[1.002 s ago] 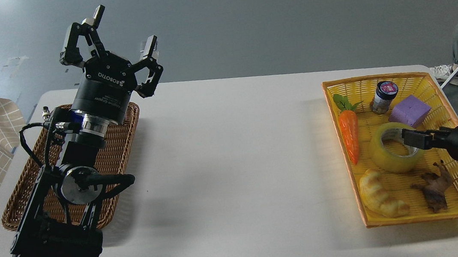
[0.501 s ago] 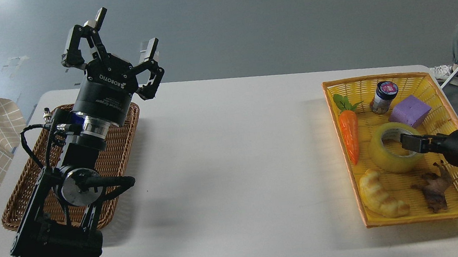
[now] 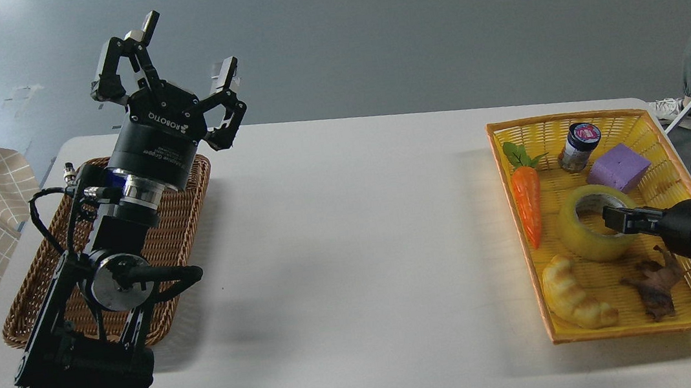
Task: Place and transfer tape with both arms
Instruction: 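Insert the right gripper into the yellow tape roll's hole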
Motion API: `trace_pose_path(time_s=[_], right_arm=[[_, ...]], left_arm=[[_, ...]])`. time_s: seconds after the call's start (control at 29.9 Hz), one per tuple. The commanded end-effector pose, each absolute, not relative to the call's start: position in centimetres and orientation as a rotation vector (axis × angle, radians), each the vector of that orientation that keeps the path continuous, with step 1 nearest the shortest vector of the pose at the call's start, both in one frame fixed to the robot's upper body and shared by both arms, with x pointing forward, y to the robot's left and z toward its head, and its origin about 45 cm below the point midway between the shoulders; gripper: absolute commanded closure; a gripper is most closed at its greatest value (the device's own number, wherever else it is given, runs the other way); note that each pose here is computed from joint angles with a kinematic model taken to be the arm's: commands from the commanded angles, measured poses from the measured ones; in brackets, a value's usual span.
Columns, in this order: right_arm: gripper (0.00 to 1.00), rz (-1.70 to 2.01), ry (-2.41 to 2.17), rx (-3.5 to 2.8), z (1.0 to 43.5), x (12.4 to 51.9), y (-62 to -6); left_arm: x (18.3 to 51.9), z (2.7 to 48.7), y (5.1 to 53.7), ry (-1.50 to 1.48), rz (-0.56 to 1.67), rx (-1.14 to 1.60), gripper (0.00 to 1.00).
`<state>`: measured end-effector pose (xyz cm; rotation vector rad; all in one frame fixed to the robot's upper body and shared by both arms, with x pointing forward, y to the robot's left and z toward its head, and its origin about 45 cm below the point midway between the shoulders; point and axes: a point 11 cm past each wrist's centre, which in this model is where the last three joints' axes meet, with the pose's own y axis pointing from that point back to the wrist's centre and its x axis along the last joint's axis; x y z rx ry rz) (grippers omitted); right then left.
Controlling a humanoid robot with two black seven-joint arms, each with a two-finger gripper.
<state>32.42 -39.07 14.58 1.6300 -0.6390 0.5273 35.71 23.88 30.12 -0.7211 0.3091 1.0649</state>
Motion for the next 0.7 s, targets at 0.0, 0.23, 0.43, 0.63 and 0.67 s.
trace_pose_path(time_s=[0.0,0.23,0.43,0.63,0.67], right_arm=[[0.32,0.527,-0.639,1.629,14.57,32.42,-39.06],[0.33,0.536,-0.625,1.615,14.44,32.34,-39.14],[0.45,0.542,-0.595,1.608,13.96,32.08,-38.85],[0.56,0.541,-0.596,1.613,13.85,32.09,-38.62],[0.56,0.541,-0.596,1.613,13.85,32.09,-38.63]], left_arm=[[35.71,30.12,23.89,0.309,1.065,-0.721,0.02],[35.73,30.11,24.01,0.307,1.069,-0.717,0.02],[35.75,30.14,24.12,0.306,1.073,-0.718,0.02],[35.77,30.16,24.23,0.305,1.077,-0.720,0.02],[35.77,30.16,24.23,0.305,1.077,-0.720,0.02]])
